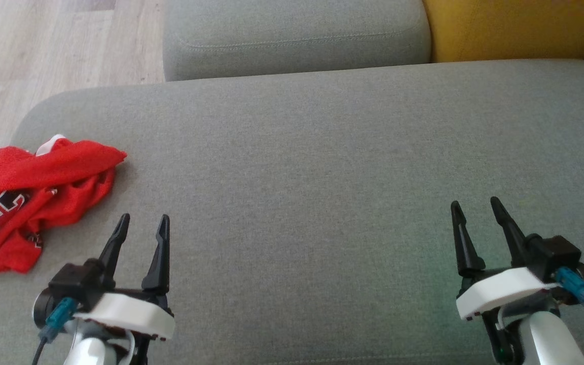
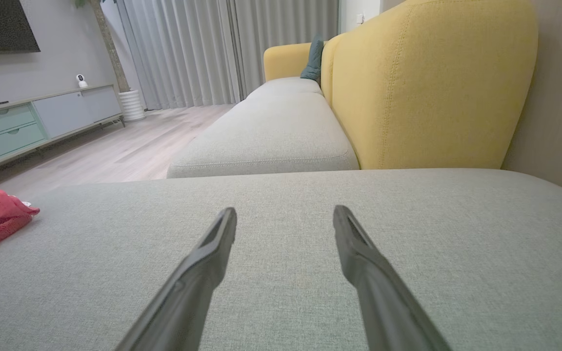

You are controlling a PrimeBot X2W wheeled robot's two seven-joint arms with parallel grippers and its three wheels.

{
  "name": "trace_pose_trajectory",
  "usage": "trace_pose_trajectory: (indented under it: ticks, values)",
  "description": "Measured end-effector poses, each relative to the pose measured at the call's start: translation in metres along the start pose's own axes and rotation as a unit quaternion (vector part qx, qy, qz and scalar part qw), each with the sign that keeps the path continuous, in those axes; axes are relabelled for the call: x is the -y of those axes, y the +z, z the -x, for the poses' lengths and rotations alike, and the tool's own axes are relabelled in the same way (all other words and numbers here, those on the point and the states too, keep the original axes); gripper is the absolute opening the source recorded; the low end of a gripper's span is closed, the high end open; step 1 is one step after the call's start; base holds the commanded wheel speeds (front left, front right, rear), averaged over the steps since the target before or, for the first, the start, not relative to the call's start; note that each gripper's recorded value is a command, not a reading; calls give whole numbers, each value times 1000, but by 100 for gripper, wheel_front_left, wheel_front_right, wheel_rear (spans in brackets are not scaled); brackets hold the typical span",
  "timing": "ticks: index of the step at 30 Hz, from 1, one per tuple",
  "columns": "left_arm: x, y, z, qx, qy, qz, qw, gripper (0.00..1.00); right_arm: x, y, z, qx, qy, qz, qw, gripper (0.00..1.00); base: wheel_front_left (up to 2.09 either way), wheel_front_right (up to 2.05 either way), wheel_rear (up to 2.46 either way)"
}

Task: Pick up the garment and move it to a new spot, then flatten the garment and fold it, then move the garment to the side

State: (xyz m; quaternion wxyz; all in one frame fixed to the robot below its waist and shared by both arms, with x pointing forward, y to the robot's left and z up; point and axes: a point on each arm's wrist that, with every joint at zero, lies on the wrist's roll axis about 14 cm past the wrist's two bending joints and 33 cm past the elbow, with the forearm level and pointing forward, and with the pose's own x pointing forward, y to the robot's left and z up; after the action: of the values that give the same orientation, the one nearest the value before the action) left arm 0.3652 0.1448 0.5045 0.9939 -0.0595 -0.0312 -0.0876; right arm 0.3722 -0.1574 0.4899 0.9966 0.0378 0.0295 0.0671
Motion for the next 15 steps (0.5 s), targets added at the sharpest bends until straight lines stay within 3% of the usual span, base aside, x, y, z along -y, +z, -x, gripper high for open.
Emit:
trace_pose_trajectory:
  ticks: [15]
  values:
    - [-10, -2, 3, -3, 18, 3, 1000, 100, -5, -1, -3, -2, 7, -2, 1000, 100, 0, 0, 0]
